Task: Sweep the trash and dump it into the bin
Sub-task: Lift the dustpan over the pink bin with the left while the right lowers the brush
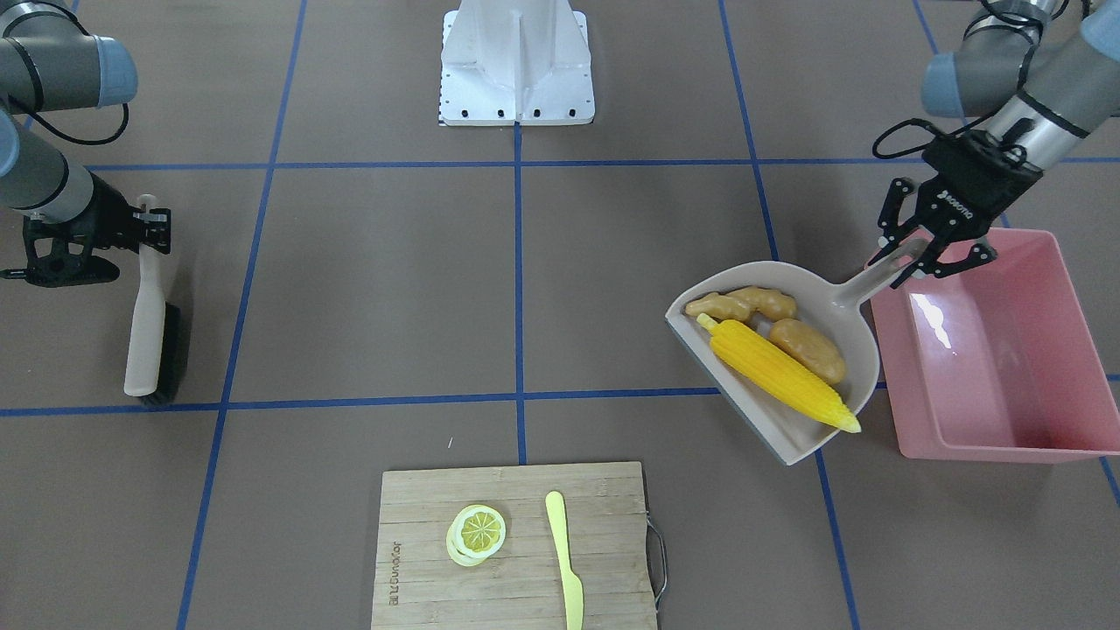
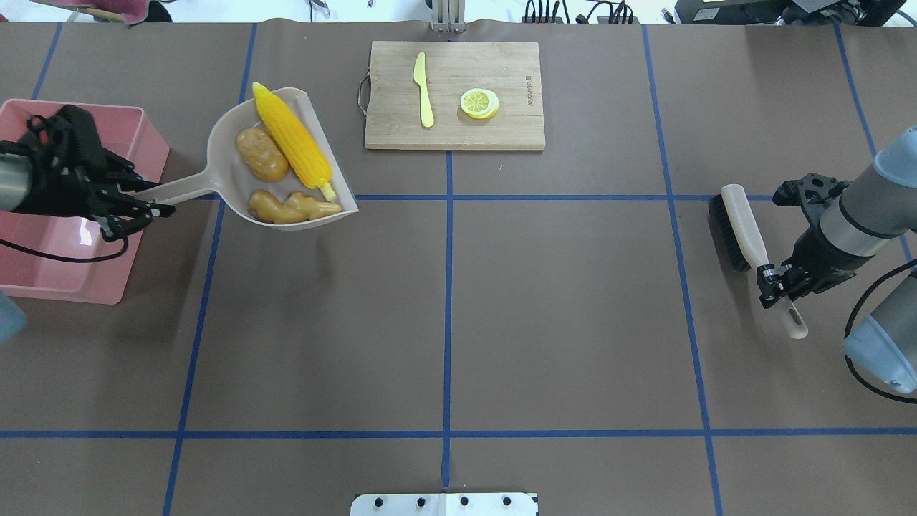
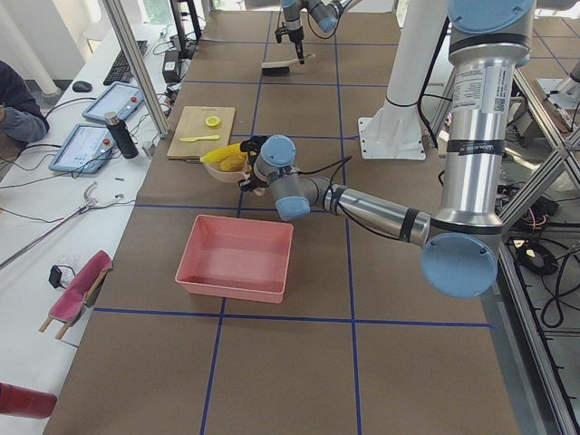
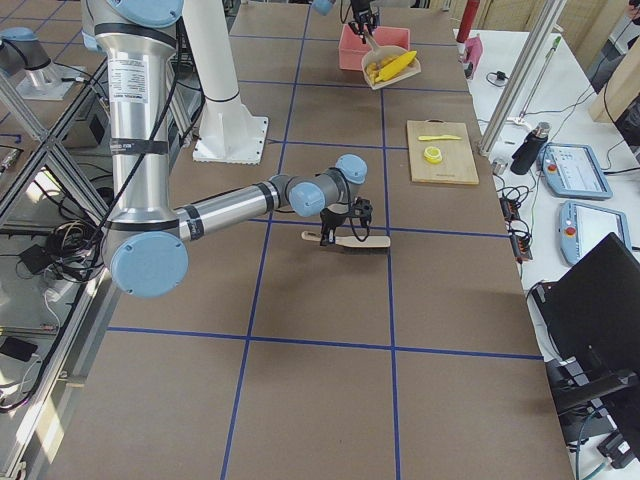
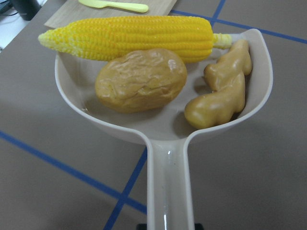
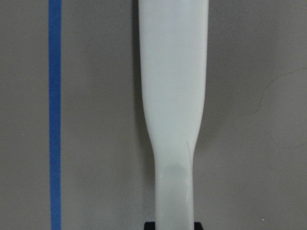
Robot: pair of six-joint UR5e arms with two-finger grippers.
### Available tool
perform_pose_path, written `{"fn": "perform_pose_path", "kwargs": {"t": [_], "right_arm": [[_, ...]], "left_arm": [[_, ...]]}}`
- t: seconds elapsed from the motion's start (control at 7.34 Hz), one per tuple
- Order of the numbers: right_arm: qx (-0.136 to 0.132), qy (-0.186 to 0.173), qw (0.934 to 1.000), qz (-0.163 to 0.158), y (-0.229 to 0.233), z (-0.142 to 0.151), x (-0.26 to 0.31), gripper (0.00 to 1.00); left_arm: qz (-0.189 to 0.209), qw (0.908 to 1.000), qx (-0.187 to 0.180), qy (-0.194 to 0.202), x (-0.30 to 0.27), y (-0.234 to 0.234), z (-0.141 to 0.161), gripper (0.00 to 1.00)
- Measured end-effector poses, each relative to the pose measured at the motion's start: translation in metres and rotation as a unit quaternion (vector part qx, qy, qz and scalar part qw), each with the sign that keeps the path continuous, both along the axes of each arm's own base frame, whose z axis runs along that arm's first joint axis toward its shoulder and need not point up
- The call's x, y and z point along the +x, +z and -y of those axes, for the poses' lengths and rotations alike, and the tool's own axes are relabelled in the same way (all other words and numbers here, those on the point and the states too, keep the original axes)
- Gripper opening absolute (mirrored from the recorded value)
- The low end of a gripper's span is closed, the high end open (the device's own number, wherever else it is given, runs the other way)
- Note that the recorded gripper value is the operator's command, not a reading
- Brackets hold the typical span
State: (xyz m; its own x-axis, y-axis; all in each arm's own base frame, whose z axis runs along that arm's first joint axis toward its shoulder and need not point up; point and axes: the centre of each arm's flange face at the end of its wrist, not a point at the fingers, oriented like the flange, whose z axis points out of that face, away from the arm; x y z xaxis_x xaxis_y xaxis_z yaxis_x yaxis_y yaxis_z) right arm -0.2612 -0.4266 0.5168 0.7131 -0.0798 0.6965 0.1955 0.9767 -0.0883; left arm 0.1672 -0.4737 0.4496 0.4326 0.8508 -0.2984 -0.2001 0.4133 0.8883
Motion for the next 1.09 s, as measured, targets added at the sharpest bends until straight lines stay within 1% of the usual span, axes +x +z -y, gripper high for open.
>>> {"fn": "perform_pose_path", "kwargs": {"t": [0.14,0.27,0.41,0.54,0.68,0.82,0.95,1.09], "right_arm": [[0.000,0.000,1.0000,0.001,-0.001,0.000,0.000,1.00],[0.002,0.000,1.0000,0.002,-0.003,0.000,0.000,1.00],[0.003,0.000,1.0000,0.002,-0.004,-0.001,0.000,1.00],[0.005,0.001,1.0000,0.004,-0.006,-0.001,0.001,1.00],[0.014,0.004,0.9999,0.006,-0.013,0.000,0.004,1.00],[0.039,0.018,0.9991,0.003,-0.027,0.004,0.014,1.00],[0.074,0.043,0.9962,-0.012,-0.041,0.012,0.028,1.00],[0.100,0.070,0.9921,-0.028,-0.051,0.022,0.045,1.00]], "left_arm": [[-0.001,0.9997,-0.021,-0.009,-0.040,0.016,-0.007,0.00],[0.002,0.9993,-0.034,-0.014,-0.076,0.027,-0.016,0.00],[0.017,0.9989,-0.040,-0.015,-0.110,0.037,-0.023,0.00],[0.044,0.9982,-0.039,-0.009,-0.139,0.049,-0.027,0.00],[0.075,0.9964,-0.039,0.004,-0.165,0.063,-0.030,0.00],[0.103,0.9937,-0.041,0.017,-0.187,0.076,-0.034,0.00],[0.127,0.9906,-0.041,0.032,-0.203,0.084,-0.037,0.00],[0.151,0.9869,-0.037,0.042,-0.215,0.090,-0.040,0.00]]}}
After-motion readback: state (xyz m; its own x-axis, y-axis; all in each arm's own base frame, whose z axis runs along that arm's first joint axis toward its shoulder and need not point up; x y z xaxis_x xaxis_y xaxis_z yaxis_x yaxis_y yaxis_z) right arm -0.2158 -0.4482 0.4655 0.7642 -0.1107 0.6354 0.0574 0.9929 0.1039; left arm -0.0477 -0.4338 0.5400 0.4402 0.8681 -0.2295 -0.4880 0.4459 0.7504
